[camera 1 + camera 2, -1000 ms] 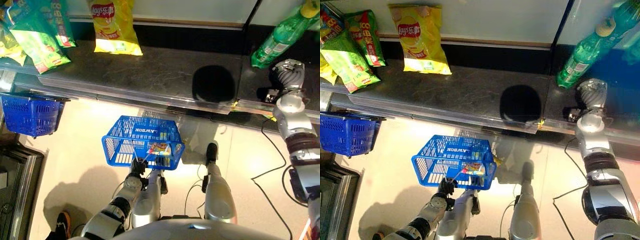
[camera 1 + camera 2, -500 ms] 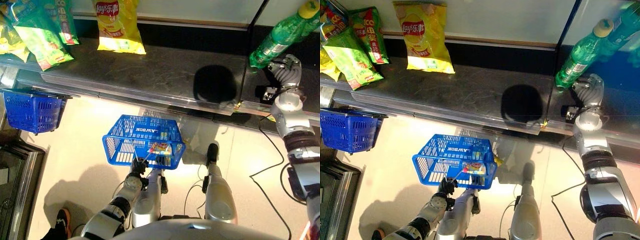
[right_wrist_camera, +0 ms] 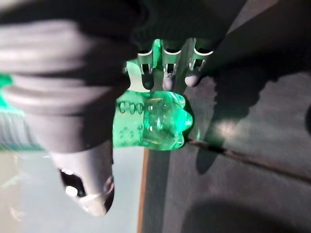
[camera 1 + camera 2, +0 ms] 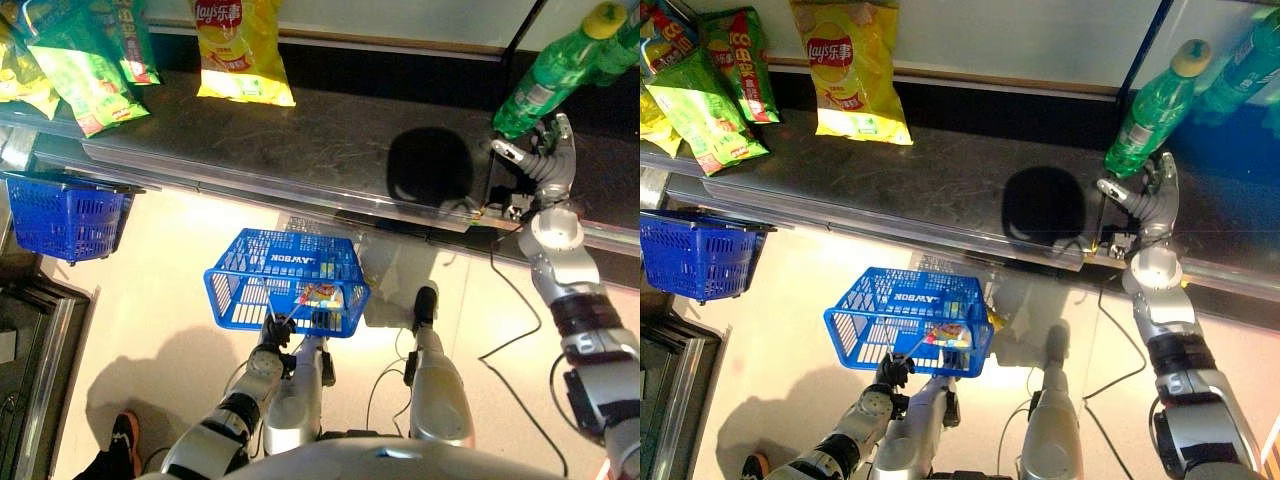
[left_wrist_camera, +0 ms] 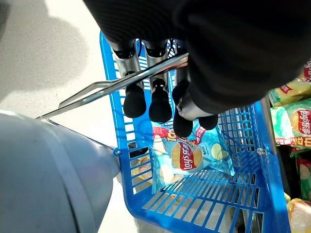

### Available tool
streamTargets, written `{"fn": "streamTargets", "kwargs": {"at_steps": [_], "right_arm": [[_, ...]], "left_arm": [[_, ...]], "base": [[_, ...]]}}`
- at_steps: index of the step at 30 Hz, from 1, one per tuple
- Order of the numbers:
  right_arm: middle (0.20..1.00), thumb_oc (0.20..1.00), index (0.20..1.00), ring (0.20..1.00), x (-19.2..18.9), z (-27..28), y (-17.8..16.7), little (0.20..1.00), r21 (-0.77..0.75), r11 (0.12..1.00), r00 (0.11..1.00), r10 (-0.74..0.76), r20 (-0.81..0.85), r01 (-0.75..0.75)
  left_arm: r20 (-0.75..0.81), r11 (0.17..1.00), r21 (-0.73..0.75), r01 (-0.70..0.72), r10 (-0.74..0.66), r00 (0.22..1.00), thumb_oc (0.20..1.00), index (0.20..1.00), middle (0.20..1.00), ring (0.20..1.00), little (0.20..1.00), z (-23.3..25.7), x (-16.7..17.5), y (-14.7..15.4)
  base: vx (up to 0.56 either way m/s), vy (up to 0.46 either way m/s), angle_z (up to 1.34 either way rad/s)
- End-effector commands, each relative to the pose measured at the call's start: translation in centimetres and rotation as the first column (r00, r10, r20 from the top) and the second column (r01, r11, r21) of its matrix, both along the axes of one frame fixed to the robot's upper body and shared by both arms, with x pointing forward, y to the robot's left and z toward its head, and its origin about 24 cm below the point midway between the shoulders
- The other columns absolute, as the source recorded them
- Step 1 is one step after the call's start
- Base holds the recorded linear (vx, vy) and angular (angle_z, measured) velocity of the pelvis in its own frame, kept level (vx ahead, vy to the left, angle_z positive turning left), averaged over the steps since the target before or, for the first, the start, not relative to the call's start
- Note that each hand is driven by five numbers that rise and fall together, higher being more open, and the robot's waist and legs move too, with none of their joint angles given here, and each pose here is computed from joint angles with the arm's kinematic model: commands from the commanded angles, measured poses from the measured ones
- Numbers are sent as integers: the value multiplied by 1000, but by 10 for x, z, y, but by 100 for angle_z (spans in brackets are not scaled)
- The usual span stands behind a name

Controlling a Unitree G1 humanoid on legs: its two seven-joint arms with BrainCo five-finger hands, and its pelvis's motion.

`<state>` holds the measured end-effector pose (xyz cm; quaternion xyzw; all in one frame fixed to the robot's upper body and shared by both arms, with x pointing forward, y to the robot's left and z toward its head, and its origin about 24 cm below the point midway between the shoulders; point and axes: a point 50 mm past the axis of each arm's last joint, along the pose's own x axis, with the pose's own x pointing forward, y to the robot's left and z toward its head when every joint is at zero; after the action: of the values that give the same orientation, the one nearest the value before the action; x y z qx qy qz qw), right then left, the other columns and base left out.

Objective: Pick up the snacks into the basket

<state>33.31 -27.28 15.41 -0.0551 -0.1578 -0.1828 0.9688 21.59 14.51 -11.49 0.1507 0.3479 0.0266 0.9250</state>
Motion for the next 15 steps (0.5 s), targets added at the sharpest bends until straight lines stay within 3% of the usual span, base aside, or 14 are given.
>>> {"fn": "streamTargets", "kwargs": {"at_steps": [1, 15], "right_arm": [[1000, 1000, 1000, 1000, -3, 24, 11, 1000, -2, 998, 988, 57, 145, -58], [1000, 1000, 1000, 1000, 20, 36, 16, 1000, -37, 999, 994, 9, 110, -5]], "left_arm": [[-141, 997, 61, 35, -26, 990, 200, 200, 200, 200, 200, -21, -32, 9], [-156, 994, 69, 81, -69, 985, 200, 200, 200, 200, 200, -24, -39, 7]], "base": [[0, 0, 0], [0, 0, 0]]}}
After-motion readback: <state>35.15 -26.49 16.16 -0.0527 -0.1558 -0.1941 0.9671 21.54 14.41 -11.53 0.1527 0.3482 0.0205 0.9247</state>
